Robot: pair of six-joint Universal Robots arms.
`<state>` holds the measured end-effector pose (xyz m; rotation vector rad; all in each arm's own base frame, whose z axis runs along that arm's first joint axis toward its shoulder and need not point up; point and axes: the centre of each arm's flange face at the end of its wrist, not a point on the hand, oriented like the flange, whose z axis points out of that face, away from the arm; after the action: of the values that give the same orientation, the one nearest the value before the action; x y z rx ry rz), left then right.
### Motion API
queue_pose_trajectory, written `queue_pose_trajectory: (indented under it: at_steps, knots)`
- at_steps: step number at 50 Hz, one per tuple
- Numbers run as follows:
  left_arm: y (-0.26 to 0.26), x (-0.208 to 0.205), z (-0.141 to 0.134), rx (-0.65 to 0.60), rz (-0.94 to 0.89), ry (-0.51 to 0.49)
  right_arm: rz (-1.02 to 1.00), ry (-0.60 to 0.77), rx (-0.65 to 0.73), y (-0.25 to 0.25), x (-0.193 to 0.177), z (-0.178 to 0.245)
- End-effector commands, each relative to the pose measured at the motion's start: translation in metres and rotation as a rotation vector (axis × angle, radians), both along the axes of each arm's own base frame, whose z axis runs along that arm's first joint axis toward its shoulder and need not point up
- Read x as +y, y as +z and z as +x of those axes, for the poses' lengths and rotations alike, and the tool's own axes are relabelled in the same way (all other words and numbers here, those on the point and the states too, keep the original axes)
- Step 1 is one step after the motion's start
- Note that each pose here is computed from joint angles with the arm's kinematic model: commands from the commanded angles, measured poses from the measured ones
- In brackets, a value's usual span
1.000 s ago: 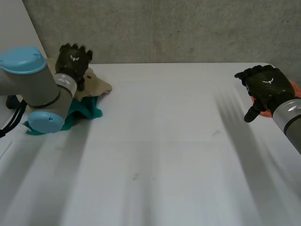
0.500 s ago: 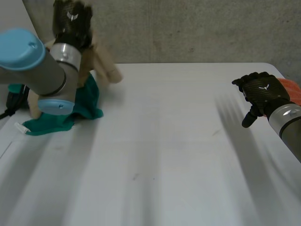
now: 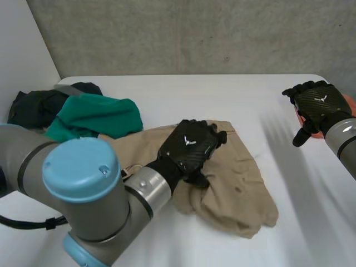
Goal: Fold the laundry.
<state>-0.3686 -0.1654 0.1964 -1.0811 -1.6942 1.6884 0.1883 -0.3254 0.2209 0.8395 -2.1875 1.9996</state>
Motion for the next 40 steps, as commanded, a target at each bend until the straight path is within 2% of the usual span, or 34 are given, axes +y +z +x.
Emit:
queue_pose_trajectory:
  at_steps: [1, 7, 10, 11, 14, 18, 25, 29, 40]
  knots:
    - [0.057, -0.004, 0.02, 0.059, -0.125, 0.075, -0.029, 0.009, -0.001, 0.01, -0.005, 0.001]
    - [0.087, -0.044, 0.056, 0.095, -0.195, 0.258, -0.036, 0.052, -0.002, 0.026, -0.006, 0.012]
    - [0.09, -0.064, 0.069, 0.091, -0.203, 0.318, -0.022, 0.129, -0.009, 0.032, -0.004, 0.031]
    - [0.091, -0.079, 0.081, 0.086, -0.208, 0.365, -0.012, 0.151, -0.009, 0.03, -0.004, 0.037]
    - [0.087, -0.102, 0.097, 0.062, -0.189, 0.435, 0.033, 0.216, -0.007, 0.025, -0.009, 0.058]
    - [0.051, -0.139, 0.114, -0.033, -0.071, 0.513, 0.072, 0.285, 0.002, 0.019, -0.013, 0.087]
    - [-0.007, -0.177, 0.123, -0.224, 0.081, 0.555, 0.099, 0.335, 0.008, -0.009, -0.039, 0.122]
    - [-0.033, -0.195, 0.131, -0.291, 0.144, 0.587, 0.094, 0.346, 0.002, -0.031, -0.055, 0.135]
    - [-0.058, -0.213, 0.127, -0.313, 0.165, 0.586, 0.068, 0.326, -0.008, -0.087, -0.086, 0.153]
